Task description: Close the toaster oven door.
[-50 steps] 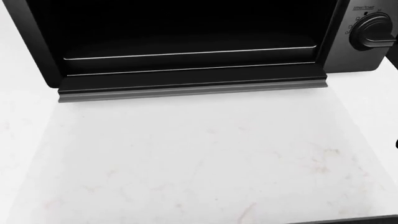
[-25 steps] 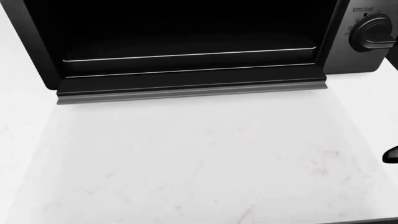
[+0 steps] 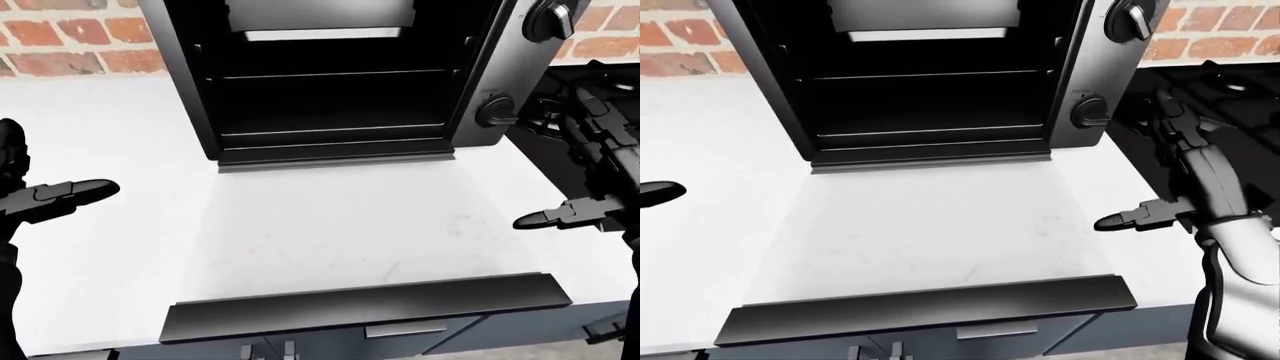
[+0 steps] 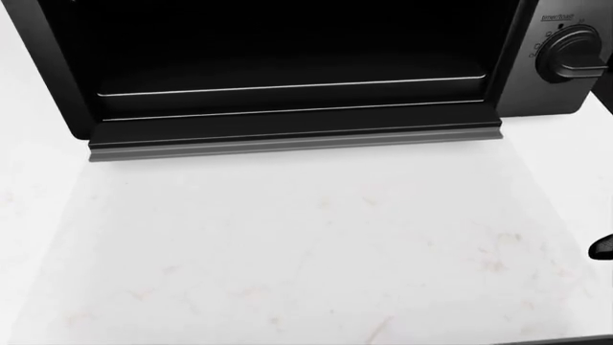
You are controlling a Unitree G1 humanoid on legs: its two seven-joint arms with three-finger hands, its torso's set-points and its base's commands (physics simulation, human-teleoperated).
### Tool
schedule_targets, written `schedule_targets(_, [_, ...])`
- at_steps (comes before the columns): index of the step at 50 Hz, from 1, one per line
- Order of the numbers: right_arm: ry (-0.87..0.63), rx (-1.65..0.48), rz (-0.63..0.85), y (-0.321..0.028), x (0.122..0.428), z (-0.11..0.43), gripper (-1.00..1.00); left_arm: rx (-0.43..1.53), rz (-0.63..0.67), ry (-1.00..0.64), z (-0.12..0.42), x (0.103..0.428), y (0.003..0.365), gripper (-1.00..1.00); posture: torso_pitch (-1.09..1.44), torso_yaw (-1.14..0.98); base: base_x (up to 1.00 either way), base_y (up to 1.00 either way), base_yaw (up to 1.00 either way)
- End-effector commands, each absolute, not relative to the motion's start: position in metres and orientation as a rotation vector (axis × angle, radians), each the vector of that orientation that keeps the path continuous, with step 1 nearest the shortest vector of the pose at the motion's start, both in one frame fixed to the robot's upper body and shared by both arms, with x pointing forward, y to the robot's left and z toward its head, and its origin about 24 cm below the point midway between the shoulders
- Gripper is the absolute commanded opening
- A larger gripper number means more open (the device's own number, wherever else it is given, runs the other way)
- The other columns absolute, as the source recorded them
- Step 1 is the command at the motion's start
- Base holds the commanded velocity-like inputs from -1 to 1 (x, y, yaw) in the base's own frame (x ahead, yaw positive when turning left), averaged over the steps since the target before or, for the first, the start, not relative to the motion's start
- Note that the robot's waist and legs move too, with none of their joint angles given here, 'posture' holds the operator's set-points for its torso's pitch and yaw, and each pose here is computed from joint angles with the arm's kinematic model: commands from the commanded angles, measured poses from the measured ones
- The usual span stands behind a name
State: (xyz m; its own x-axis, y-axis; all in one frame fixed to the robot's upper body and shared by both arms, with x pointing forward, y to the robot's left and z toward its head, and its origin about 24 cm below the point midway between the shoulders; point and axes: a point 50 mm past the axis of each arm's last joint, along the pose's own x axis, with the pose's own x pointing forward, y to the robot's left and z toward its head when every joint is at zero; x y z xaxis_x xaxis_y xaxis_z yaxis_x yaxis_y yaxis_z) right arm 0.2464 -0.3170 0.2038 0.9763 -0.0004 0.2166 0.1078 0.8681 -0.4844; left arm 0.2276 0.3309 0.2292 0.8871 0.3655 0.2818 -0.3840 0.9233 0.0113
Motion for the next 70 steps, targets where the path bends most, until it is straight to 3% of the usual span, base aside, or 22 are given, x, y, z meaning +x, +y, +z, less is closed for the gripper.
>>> schedule_targets(1, [-0.267,-0.565,-0.061,-0.315,0.244,0.216,1.0,0.103,0.387,-0.363,0.246,0.223,0.328,1.0,0.0,0.0,0.0,0.0,0.0])
schedule_targets(21, [-0.255,-0.592,-0.021,-0.313,0.242,0.209,1.0,0.103,0.388,-0.362,0.245,0.223,0.328,1.0,0.0,0.0,0.0,0.0,0.0])
schedule_targets(29, [-0.26,-0.555,0.098,-0.295,0.234,0.204,1.0,0.102,0.388,-0.364,0.246,0.223,0.328,1.0,0.0,0.0,0.0,0.0,0.0])
schedule_targets(42, [-0.265,-0.517,0.161,-0.285,0.231,0.201,1.0,0.101,0.389,-0.365,0.248,0.223,0.328,1.0,0.0,0.0,0.0,0.0,0.0])
schedule_targets(54, [-0.327,-0.267,0.205,-0.263,0.223,0.226,1.0,0.101,0.392,-0.368,0.249,0.223,0.33,1.0,0.0,0.0,0.0,0.0,0.0])
schedule_targets(70, [-0.353,-0.141,0.25,-0.242,0.217,0.237,1.0,0.099,0.399,-0.373,0.251,0.221,0.332,1.0,0.0,0.0,0.0,0.0,0.0])
